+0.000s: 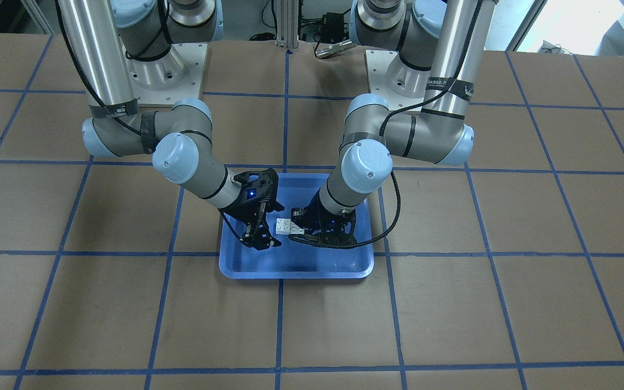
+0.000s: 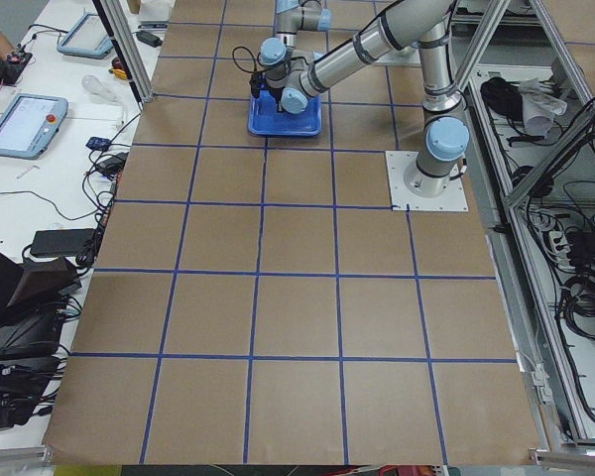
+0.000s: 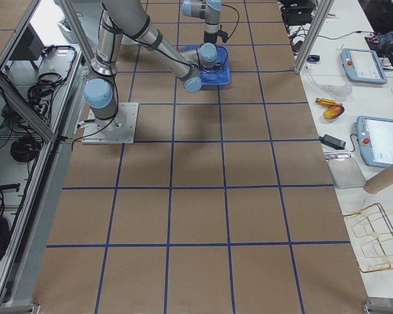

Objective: Assemble white blocks and place on blue tray

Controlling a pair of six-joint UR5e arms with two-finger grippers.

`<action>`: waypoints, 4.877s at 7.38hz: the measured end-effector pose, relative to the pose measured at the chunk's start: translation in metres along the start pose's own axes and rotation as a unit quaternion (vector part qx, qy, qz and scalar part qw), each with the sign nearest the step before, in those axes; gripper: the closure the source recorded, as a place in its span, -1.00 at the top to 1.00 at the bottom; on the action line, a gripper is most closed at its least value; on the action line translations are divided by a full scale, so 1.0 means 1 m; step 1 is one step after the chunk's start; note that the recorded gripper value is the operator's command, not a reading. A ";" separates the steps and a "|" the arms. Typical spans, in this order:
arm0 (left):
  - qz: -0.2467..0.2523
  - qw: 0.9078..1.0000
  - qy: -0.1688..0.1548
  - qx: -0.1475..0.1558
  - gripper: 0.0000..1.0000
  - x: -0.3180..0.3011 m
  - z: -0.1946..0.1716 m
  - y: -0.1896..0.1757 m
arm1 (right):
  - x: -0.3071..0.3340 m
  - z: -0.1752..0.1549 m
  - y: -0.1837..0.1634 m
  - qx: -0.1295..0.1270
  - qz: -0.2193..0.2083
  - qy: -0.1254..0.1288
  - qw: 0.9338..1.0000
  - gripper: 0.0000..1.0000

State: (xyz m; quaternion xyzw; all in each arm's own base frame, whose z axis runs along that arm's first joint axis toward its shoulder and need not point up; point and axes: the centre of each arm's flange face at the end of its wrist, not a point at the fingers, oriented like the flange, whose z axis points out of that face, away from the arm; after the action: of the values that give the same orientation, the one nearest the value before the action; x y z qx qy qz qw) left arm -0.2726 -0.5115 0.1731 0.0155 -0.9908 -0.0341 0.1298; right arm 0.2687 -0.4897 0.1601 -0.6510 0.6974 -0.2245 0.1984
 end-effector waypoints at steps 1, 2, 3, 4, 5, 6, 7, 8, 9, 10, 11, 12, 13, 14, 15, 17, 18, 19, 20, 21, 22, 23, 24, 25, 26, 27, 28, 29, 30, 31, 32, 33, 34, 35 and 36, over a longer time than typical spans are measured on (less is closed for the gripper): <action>0.000 1.000 0.000 0.000 -0.90 0.000 0.000 0.000 | 0.001 -0.006 -0.004 0.001 0.010 0.007 1.000 1.00; 0.000 1.000 0.000 0.000 -0.90 0.001 0.000 0.001 | 0.002 -0.013 -0.007 0.001 0.016 0.014 1.000 1.00; 0.000 1.000 0.001 0.000 -0.90 0.002 -0.001 0.002 | 0.004 -0.022 -0.008 0.000 0.022 0.023 0.999 1.00; 0.001 1.000 0.001 0.000 -0.90 0.003 -0.002 0.002 | 0.007 -0.035 -0.009 -0.001 0.043 0.037 0.998 1.00; 0.001 1.000 0.001 0.001 -0.90 0.004 -0.003 0.003 | 0.013 -0.050 -0.006 -0.008 0.084 0.056 0.995 1.00; 0.000 1.000 0.001 0.001 -0.90 0.004 -0.003 0.003 | 0.020 -0.063 0.003 -0.020 0.130 0.075 0.988 1.00; -0.003 1.000 0.001 0.000 -0.90 0.004 -0.003 0.004 | 0.028 -0.076 0.014 -0.024 0.183 0.092 0.978 1.00; -0.005 1.000 0.000 -0.001 -0.90 0.003 -0.002 0.004 | 0.037 -0.091 0.018 -0.021 0.237 0.104 0.966 1.00; -0.006 1.000 0.000 -0.002 -0.90 0.003 -0.002 0.005 | 0.050 -0.111 0.014 -0.025 0.288 0.113 0.951 1.00; -0.007 1.000 0.000 -0.003 -0.90 0.002 -0.001 0.006 | 0.065 -0.134 0.005 -0.047 0.334 0.114 0.934 1.00; -0.007 1.000 0.000 -0.003 -0.90 0.002 -0.001 0.006 | 0.078 -0.159 -0.005 -0.076 0.392 0.106 0.911 1.00; -0.007 1.000 0.000 -0.002 -0.90 0.002 -0.002 0.006 | 0.086 -0.180 -0.013 -0.098 0.455 0.099 0.879 1.00; -0.007 1.000 0.000 0.002 -0.90 0.001 -0.006 0.005 | 0.090 -0.194 -0.016 -0.109 0.497 0.098 0.855 1.00; -0.006 1.000 0.001 0.010 -0.90 0.000 -0.015 0.001 | 0.090 -0.204 -0.014 -0.119 0.519 0.099 0.841 1.00; -0.005 1.000 0.002 0.021 -0.90 -0.001 -0.027 -0.006 | 0.088 -0.212 -0.009 -0.133 0.534 0.099 0.829 1.00; -0.008 0.999 0.004 0.036 -0.92 -0.001 -0.069 -0.026 | 0.079 -0.231 0.007 -0.190 0.551 0.109 0.805 1.00; -0.004 0.999 -0.001 0.033 -0.92 0.000 -0.096 -0.037 | 0.069 -0.242 0.008 -0.214 0.563 0.108 0.791 1.00; 0.004 1.000 -0.010 0.027 -0.92 0.001 -0.125 -0.046 | 0.058 -0.257 0.004 -0.227 0.590 0.116 0.766 1.00; 0.015 0.999 -0.021 0.021 -0.92 0.002 -0.149 -0.051 | 0.044 -0.273 -0.003 -0.236 0.617 0.128 0.740 1.00; 0.030 0.998 -0.043 0.017 -0.92 0.002 -0.170 -0.052 | 0.027 -0.290 -0.012 -0.243 0.636 0.134 0.720 1.00; 0.046 0.997 -0.064 0.017 -0.92 0.001 -0.189 -0.048 | 0.011 -0.305 -0.023 -0.243 0.655 0.142 0.701 1.00; 0.055 0.995 -0.075 0.023 -0.91 0.000 -0.210 -0.041 | -0.001 -0.320 -0.034 -0.235 0.671 0.154 0.686 1.00; 0.069 0.993 -0.085 0.036 -0.91 -0.002 -0.234 -0.034 | -0.008 -0.330 -0.041 -0.229 0.679 0.163 0.678 1.00; 0.087 0.990 -0.100 0.046 -0.90 -0.007 -0.257 -0.026 | -0.011 -0.335 -0.044 -0.227 0.681 0.170 0.675 1.00; 0.104 0.986 -0.117 0.050 -0.87 -0.014 -0.280 -0.014 | -0.011 -0.339 -0.044 -0.230 0.679 0.180 0.674 1.00; 0.122 0.982 -0.135 0.054 -0.74 -0.025 -0.301 -0.002 | -0.011 -0.341 -0.043 -0.236 0.676 0.189 0.672 1.00; 0.133 0.979 -0.146 0.050 -0.57 -0.040 -0.319 0.007 | -0.010 -0.341 -0.043 -0.237 0.675 0.192 0.672 1.00; 0.131 0.979 -0.149 0.046 -0.16 -0.052 -0.331 0.016 | -0.009 -0.341 -0.043 -0.235 0.675 0.193 0.672 1.00; 0.124 0.980 -0.149 0.046 0.99 -0.056 -0.337 0.027 | -0.007 -0.342 -0.044 -0.233 0.674 0.195 0.673 1.00; 0.118 0.981 -0.149 0.048 1.00 -0.057 -0.340 0.037 | -0.006 -0.344 -0.046 -0.231 0.673 0.198 0.674 1.00; 0.113 0.981 -0.147 0.049 1.00 -0.059 -0.340 0.042 | -0.006 -0.346 -0.047 -0.229 0.673 0.199 0.674 1.00; 0.111 0.982 -0.147 0.050 1.00 -0.060 -0.340 0.043 | -0.006 -0.347 -0.047 -0.229 0.672 0.201 0.675 1.00; 0.110 0.982 -0.147 0.051 1.00 -0.060 -0.341 0.044 | -0.007 -0.348 -0.048 -0.230 0.672 0.202 0.674 1.00; 0.110 0.982 -0.147 0.050 1.00 -0.060 -0.341 0.044 | -0.007 -0.349 -0.048 -0.230 0.671 0.204 0.675 1.00; 0.109 0.982 -0.147 0.049 1.00 -0.061 -0.340 0.045 | -0.007 -0.349 -0.048 -0.230 0.671 0.204 0.674 1.00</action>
State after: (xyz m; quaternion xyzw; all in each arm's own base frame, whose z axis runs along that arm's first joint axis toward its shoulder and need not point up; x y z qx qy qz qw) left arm -0.1271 -0.4863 0.4883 -0.0919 -0.9953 0.0269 -0.0153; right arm 0.1099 -0.4658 0.4738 0.0292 0.9995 0.0096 -0.0075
